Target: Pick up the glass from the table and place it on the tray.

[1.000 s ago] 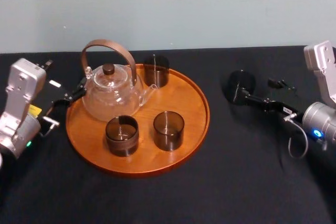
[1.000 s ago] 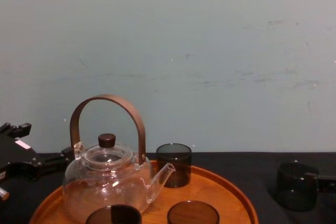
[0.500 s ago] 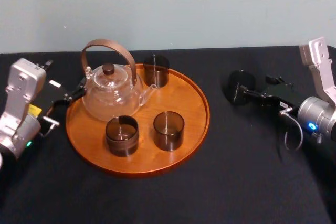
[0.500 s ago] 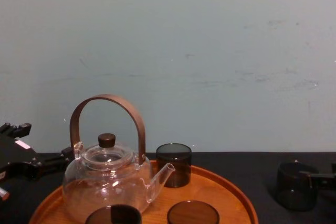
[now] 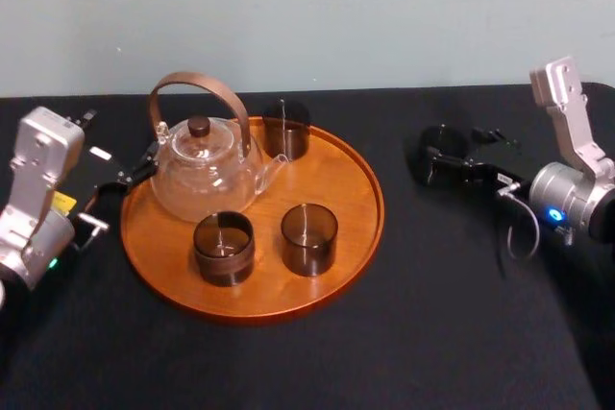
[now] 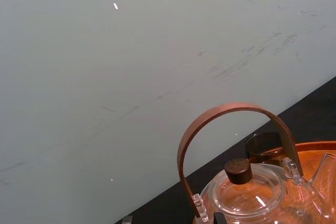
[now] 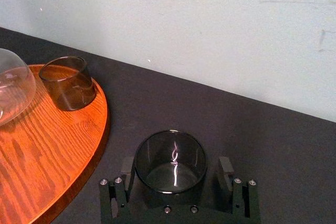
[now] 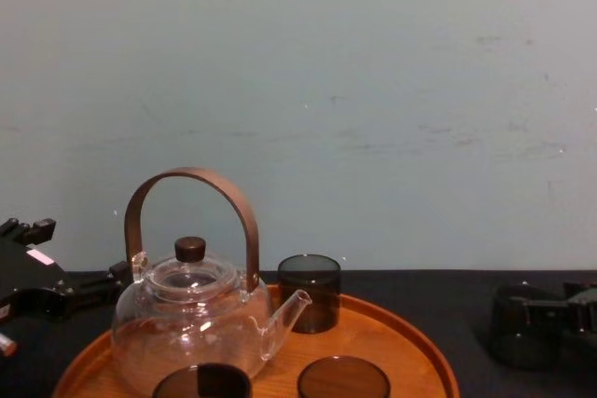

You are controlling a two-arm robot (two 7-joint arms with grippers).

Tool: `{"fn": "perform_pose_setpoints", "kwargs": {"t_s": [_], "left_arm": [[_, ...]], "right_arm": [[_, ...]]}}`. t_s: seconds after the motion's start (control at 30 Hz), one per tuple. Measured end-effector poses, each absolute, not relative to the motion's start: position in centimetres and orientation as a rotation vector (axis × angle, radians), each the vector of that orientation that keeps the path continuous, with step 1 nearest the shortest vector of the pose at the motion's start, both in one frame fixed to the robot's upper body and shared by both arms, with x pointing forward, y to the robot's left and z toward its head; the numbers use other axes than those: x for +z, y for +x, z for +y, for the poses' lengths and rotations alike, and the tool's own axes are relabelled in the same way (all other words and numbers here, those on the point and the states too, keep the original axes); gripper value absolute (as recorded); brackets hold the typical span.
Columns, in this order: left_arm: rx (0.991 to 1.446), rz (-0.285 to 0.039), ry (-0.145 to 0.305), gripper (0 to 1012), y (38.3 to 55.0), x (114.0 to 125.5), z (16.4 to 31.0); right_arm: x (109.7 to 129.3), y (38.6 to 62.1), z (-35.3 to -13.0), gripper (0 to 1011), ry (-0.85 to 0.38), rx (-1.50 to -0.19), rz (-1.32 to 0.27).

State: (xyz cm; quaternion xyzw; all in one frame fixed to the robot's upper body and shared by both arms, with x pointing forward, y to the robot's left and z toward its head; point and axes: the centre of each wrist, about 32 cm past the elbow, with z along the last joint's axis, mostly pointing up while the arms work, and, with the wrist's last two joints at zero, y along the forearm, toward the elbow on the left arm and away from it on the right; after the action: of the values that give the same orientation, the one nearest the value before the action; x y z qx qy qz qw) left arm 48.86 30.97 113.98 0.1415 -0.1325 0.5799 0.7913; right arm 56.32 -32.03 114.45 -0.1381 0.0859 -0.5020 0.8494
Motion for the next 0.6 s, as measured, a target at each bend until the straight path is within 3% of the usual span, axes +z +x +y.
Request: {"fn": "perform_pose_setpoints", "kwargs": {"t_s": [0.6], "left_arm": [[1.248, -0.285, 0.305, 1001, 48.9, 114.0, 31.0]], "right_arm": [[113.3, 57.9, -31.7, 1002, -0.303, -1.040, 0.199]]}}
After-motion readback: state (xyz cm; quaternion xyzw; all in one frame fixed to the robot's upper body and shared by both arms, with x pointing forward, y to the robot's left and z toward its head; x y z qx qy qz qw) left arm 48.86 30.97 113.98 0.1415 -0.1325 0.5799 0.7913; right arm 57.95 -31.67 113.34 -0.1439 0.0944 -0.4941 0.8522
